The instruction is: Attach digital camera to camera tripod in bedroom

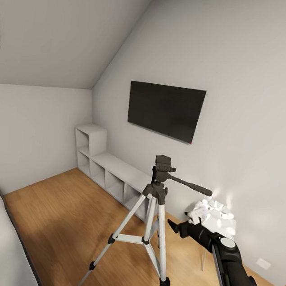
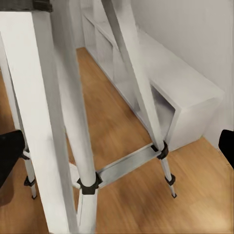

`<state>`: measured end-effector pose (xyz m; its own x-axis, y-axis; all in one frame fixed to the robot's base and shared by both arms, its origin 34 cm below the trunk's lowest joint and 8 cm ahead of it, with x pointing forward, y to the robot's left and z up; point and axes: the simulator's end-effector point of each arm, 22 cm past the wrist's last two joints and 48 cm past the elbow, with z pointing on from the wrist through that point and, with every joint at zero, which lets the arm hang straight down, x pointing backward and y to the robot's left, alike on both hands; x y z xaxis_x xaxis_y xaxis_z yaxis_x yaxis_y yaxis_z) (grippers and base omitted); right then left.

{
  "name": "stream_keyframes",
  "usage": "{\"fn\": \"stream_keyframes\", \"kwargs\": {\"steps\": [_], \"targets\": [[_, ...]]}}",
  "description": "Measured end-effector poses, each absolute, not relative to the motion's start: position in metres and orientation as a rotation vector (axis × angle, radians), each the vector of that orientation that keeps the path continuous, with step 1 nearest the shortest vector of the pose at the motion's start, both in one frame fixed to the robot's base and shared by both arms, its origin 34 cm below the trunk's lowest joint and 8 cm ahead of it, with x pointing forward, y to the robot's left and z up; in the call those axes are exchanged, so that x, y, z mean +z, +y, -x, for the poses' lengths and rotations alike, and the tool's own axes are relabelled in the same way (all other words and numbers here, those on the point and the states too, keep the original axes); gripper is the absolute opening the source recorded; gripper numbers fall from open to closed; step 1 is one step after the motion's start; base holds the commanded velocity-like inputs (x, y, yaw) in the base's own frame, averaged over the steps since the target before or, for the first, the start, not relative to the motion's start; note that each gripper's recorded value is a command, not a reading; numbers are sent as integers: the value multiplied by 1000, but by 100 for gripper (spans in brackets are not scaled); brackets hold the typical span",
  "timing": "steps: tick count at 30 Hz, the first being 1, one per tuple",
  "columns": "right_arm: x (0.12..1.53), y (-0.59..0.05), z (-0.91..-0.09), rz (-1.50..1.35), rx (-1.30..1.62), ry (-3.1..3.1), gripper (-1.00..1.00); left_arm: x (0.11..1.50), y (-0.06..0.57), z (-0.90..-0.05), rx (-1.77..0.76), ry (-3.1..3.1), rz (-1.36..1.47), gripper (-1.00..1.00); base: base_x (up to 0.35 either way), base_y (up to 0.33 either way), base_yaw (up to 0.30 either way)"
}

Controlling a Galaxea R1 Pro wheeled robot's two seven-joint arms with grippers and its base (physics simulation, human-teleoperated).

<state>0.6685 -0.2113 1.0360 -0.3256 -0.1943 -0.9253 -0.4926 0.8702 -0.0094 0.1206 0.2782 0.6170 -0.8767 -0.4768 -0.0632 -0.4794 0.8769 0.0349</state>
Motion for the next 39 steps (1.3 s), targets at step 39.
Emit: {"fn": "stream_keyframes", "kwargs": {"steps": [39], "targets": [[697, -458, -364, -178, 84, 2862, 100, 617, 278, -120, 78, 2991, 770, 100, -91, 0, 0]]}}
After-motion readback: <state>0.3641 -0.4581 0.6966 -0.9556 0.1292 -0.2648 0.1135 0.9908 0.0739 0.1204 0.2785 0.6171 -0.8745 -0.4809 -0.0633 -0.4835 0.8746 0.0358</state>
